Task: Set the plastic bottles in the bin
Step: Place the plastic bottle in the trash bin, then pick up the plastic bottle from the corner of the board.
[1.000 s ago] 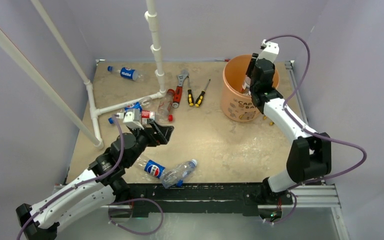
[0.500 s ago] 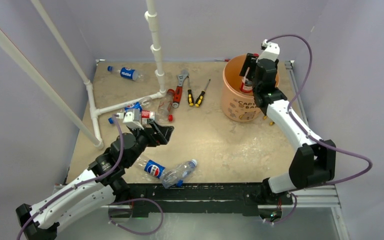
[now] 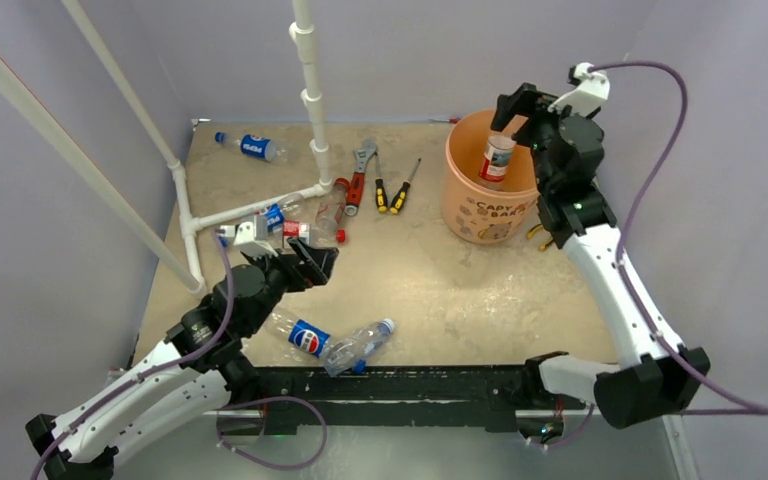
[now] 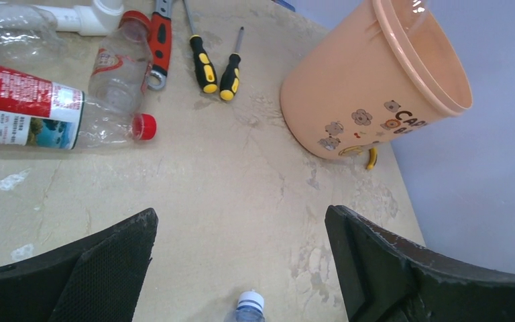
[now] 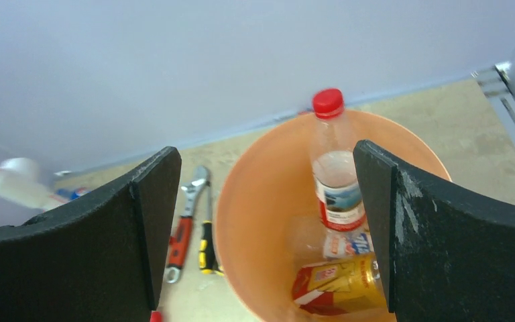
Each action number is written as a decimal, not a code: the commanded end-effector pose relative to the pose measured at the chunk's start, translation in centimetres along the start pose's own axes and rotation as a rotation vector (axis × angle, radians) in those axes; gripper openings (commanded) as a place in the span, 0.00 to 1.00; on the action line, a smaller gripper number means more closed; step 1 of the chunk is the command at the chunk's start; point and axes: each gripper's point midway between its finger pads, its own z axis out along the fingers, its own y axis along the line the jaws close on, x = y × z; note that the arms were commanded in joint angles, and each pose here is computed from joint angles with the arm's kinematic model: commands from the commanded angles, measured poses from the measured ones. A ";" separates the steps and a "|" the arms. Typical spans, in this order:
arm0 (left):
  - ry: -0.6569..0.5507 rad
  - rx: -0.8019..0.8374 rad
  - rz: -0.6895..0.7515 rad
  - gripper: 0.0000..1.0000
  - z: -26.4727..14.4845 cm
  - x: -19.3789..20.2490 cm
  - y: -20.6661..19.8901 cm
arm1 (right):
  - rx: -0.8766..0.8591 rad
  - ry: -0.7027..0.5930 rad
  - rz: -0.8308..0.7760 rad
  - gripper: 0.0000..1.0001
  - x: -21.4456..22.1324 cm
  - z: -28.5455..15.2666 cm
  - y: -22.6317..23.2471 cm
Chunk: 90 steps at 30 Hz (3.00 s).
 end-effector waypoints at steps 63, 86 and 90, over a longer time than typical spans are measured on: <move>0.138 -0.603 -0.168 0.96 -3.5 4.0 9.7 | -1.008 0.716 0.017 0.91 24.0 -27.8 17.3; 0.357 -0.953 -0.395 0.96 -6.9 12.1 13.5 | -0.870 0.791 0.095 0.91 28.0 -30.4 14.2; 0.362 -0.934 -0.405 0.96 -6.3 13.2 14.0 | -0.869 0.779 0.090 0.91 27.8 -30.4 14.0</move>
